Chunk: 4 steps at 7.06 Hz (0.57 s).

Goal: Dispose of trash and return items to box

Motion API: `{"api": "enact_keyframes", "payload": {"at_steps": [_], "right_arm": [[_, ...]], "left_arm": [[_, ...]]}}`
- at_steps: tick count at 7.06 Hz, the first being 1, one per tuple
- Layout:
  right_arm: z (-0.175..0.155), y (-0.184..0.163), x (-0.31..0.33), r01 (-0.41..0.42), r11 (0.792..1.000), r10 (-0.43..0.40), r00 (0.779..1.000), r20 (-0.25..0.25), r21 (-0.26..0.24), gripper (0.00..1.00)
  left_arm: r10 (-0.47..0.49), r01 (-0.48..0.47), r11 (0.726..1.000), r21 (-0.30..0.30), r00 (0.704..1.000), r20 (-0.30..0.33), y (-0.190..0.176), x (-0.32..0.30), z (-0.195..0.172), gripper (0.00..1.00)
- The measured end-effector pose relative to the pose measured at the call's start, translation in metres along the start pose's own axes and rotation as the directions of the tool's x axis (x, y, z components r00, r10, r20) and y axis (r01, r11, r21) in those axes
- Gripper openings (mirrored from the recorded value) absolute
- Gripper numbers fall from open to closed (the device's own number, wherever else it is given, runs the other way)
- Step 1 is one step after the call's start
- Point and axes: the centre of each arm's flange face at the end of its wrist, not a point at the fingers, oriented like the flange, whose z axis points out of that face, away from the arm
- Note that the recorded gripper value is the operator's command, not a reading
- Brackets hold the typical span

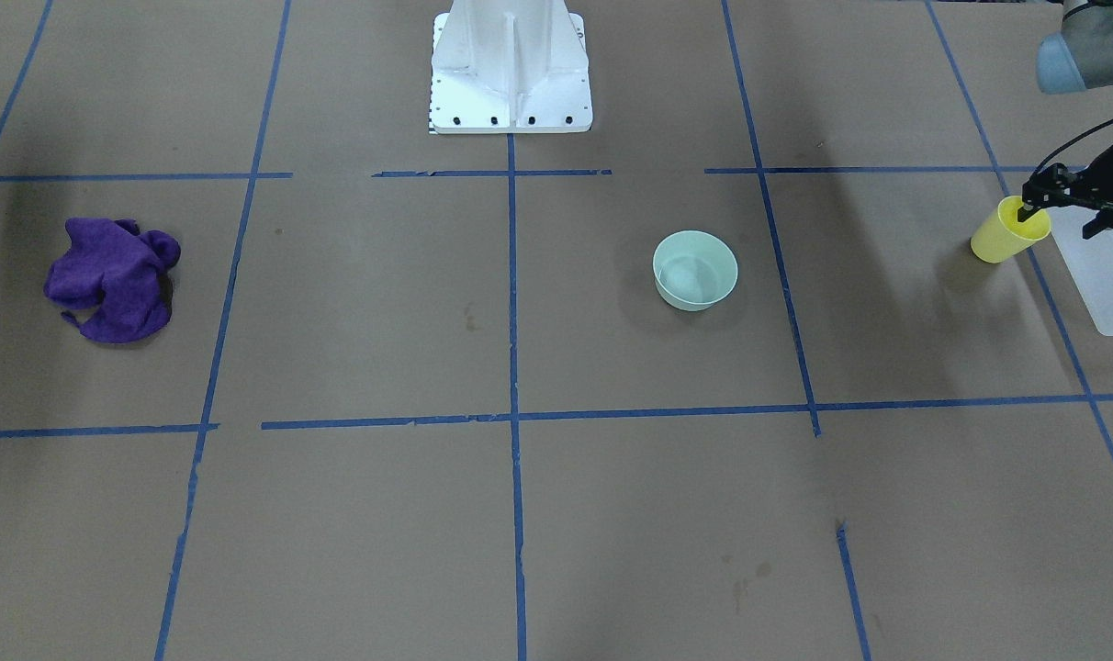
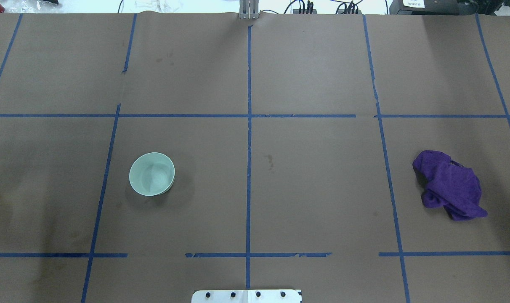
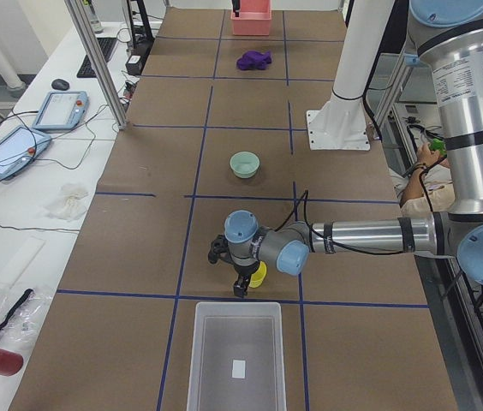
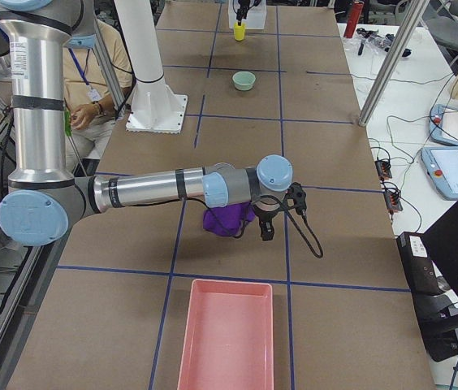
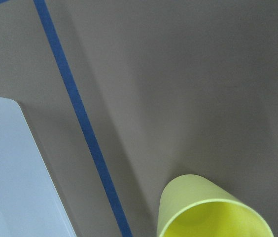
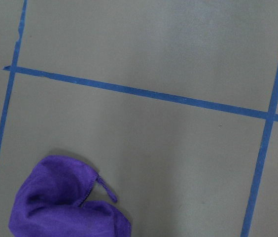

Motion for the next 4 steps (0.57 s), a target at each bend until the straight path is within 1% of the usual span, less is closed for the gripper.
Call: {"api": "enact_keyframes", "payload": {"at_steps": [1,2,4], "right_arm": [[0.001,0.000,0.000,-0.001,1.000,0.001,1.000,0.000,-0.001,1.00],[0.001,0.000,0.001,-0.002,1.000,0.002,1.000,0.000,-0.002,1.00],[0.001,0.000,0.001,-0.003,1.000,0.003,1.000,0.000,-0.003,1.00]], "left_arm": [[0.004,-0.004,1.000,-0.007,1.000,-0.002,0.002,-0.002,0.007,0.55],[0.014,-0.014,1.000,-0.007,1.000,-0.005,0.003,-0.004,0.014,0.01],[0.028,-0.028,1.000,0.002,1.000,-0.013,-0.001,-0.003,0.020,0.00]]}}
